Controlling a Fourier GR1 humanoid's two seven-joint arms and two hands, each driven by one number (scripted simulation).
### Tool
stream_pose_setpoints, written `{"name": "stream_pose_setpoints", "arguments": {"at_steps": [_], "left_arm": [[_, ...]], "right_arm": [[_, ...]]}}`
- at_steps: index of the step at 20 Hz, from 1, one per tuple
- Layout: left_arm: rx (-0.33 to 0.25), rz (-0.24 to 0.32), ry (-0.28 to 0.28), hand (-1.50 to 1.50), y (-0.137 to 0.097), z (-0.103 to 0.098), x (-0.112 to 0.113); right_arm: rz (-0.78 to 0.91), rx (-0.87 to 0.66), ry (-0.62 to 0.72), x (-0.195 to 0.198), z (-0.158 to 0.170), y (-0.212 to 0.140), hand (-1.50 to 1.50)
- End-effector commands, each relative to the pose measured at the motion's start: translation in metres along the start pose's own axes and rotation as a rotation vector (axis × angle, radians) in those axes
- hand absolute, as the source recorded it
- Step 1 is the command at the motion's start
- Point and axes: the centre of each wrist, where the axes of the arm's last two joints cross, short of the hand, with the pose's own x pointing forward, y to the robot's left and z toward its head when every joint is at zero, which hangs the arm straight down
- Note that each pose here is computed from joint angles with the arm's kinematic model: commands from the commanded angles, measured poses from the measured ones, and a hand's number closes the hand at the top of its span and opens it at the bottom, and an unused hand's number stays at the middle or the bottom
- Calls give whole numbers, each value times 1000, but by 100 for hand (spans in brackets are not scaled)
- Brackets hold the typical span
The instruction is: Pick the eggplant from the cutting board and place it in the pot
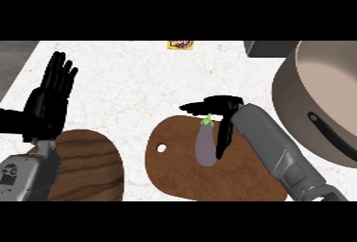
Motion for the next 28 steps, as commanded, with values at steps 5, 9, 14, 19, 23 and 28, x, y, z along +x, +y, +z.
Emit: {"name": "stream_pose_setpoints", "arguments": {"at_steps": [5, 9, 14, 19, 23, 28], "left_arm": [[11, -11, 4, 0, 5, -7, 4], [-1, 4, 2, 0, -10, -2, 9], [0, 12, 18, 0, -13, -6, 1], [18, -9, -11, 0, 5, -2, 3], [4, 7, 27, 0, -1, -4, -4], [51, -19, 45, 0, 19, 4, -5]], "right_arm": [[29, 97, -181, 16, -37, 37, 150], [59, 21, -224, 11, -38, 40, 150], [93, 8, -218, 20, -28, 26, 150], [176, -116, -160, 27, -15, 26, 150], [162, -242, -120, 28, 28, -8, 150], [465, -633, -13, 87, -10, 18, 150]]}}
